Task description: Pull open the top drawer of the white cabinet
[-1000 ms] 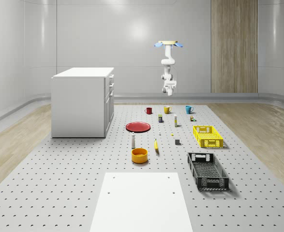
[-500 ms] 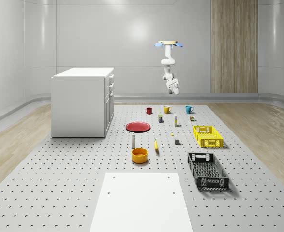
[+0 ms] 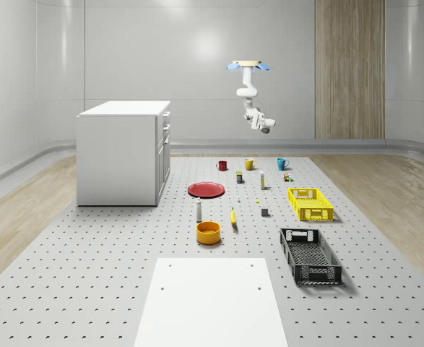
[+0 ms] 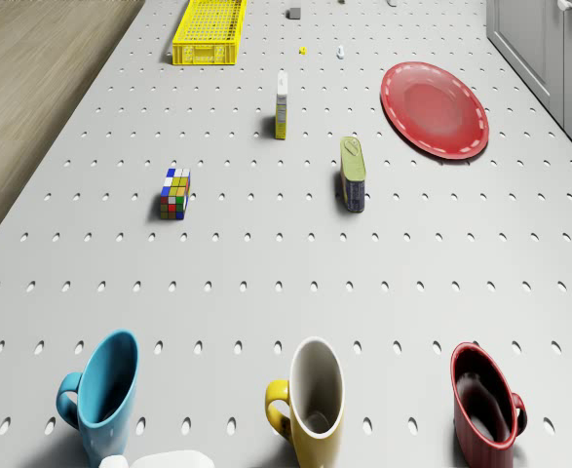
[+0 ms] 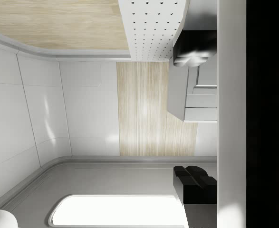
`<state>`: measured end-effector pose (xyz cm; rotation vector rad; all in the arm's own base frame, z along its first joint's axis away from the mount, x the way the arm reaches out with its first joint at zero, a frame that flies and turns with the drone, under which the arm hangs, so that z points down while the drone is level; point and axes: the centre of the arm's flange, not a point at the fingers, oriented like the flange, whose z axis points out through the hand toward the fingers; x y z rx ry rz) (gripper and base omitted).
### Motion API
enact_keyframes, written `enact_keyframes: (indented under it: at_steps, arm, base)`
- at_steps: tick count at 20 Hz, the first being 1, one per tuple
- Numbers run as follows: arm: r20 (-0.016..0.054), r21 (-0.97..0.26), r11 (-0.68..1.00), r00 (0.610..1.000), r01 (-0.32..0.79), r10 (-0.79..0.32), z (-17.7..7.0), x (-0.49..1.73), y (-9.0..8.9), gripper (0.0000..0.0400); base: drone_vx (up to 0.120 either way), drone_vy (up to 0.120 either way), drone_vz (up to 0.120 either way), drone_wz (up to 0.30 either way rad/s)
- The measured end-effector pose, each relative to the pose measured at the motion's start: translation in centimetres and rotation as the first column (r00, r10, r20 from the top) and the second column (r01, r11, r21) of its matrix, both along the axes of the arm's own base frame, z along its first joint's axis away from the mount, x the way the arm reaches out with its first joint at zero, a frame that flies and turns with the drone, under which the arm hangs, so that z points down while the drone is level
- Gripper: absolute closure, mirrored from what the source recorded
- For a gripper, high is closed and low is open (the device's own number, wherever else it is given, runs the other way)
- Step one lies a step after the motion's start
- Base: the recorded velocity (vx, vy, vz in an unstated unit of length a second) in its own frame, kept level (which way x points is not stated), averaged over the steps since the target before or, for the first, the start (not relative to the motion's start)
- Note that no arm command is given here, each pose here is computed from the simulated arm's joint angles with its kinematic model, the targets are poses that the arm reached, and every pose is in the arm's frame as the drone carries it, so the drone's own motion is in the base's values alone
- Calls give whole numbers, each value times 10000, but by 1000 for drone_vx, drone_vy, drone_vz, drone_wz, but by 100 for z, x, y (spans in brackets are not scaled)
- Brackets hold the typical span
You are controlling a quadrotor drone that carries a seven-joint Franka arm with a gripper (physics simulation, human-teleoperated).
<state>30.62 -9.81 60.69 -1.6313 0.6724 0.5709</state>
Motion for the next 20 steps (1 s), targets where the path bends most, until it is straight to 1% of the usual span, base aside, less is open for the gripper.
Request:
enact_keyframes:
  at_steps: [3, 6, 14, 20]
  arm:
    - [-6, 661, 9978, 10000, -10, 11, -65, 2, -9, 94]
    - [-9, 1045, 9945, 10000, -16, 17, -102, 3, -12, 94]
    - [-15, 1450, 9894, 10000, -23, 25, -143, 4, -14, 95]
    - [-17, 1533, 9882, 10000, -23, 26, -152, 4, -14, 95]
  base:
    - [120, -120, 120, 0]
    - [120, -120, 120, 0]
    - [120, -120, 120, 0]
    - [120, -120, 0, 0]
